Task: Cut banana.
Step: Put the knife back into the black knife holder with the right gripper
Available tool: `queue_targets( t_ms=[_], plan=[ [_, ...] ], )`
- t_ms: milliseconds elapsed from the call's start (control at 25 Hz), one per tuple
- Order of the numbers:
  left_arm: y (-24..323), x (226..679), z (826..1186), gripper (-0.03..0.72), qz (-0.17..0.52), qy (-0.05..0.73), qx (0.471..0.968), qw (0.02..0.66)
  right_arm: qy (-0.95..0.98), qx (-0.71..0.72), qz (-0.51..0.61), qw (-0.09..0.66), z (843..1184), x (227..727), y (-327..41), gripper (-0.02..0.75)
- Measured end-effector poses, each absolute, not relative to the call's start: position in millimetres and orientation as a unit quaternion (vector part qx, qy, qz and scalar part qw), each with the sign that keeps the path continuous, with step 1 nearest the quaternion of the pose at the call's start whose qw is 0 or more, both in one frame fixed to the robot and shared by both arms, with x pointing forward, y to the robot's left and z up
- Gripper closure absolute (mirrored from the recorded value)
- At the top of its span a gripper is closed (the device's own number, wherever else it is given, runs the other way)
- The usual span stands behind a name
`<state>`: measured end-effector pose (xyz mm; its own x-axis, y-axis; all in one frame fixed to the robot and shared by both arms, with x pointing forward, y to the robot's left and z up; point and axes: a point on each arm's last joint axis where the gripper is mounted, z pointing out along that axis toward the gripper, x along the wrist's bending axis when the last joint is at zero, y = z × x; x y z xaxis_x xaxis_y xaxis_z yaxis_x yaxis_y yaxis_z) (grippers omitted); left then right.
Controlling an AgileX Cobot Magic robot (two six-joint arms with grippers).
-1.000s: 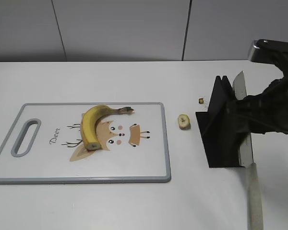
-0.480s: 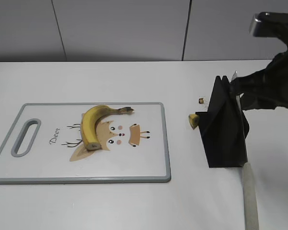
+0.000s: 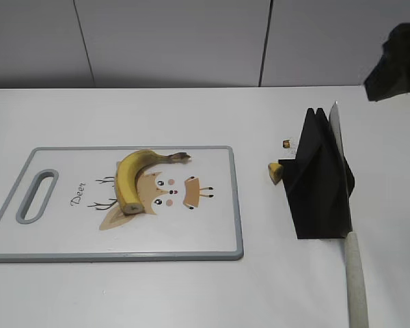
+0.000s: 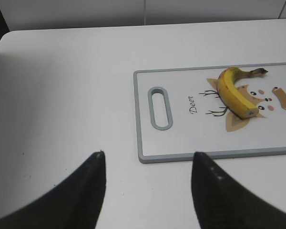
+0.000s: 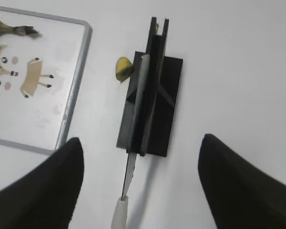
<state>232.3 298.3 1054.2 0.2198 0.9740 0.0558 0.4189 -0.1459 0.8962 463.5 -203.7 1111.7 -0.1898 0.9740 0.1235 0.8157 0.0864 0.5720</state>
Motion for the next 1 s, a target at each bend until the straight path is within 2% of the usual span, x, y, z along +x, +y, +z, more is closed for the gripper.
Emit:
queue_targets(
  t_ms=[200, 360, 640, 1000],
  plan=[
    [298.3, 232.3, 1054.2, 0.135, 0.349, 0.518, 0.672, 0.398, 0.742, 0.567, 0.322, 0.155, 1147.5, 410.4, -220.1, 0.163],
    [298.3, 232.3, 1054.2, 0.135, 0.349, 0.518, 0.672, 0.398, 0.749, 0.528, 0.355, 0.185, 1153.5, 364.9, -239.0, 0.163],
    [298.3, 232.3, 1054.2, 0.135, 0.349, 0.518, 0.672, 0.398, 0.749, 0.477, 0.395, 0.234, 1135.6, 303.0, -265.7, 0.162],
    [298.3, 232.3, 1054.2, 0.135, 0.349, 0.518, 0.672, 0.398, 0.750, 0.450, 0.410, 0.259, 1078.7, 262.2, -283.4, 0.164]
  ],
)
